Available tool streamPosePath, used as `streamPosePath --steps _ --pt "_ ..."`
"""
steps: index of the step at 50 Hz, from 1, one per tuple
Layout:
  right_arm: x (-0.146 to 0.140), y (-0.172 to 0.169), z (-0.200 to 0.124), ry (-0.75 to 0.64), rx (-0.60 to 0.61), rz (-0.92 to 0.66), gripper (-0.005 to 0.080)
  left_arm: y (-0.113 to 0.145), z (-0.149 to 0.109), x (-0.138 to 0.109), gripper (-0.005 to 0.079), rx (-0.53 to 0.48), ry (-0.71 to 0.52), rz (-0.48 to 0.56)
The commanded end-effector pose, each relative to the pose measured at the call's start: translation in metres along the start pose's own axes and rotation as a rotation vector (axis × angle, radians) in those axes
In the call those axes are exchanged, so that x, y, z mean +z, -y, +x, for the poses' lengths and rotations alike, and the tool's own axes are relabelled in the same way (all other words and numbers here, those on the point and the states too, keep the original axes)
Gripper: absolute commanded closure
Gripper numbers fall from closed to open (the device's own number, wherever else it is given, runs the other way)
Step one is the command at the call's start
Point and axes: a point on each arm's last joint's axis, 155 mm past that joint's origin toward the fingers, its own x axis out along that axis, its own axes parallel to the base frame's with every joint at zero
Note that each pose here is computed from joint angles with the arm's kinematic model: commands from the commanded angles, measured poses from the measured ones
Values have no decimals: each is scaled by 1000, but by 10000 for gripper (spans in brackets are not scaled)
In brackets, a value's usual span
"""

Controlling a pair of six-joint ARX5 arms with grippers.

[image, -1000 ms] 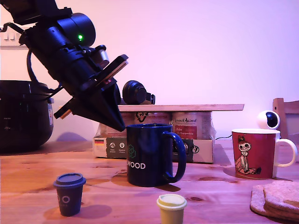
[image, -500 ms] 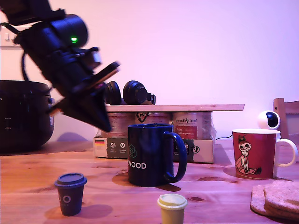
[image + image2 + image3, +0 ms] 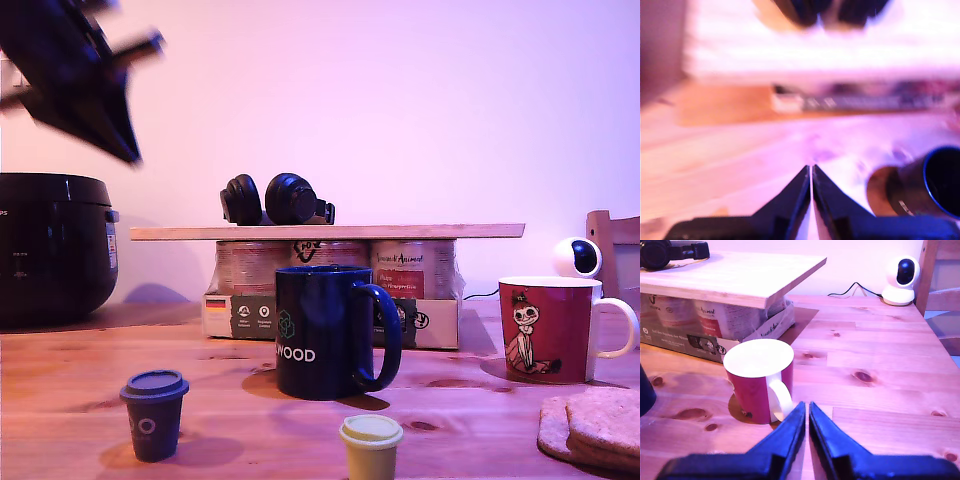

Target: Slide the blue coffee cup to the right

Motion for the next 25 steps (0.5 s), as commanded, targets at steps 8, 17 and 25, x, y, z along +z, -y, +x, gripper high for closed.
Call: streamPosePath --steps 8,17,25 --pt "-3 -1 -1 -15 3 1 764 -17 -38 16 763 64 89 -13" --pt "-3 -1 -1 -15 3 1 764 -25 -76 34 763 110 198 -15" --pt "-3 -1 -1 -15 3 1 764 -27 -107 48 763 145 305 -9"
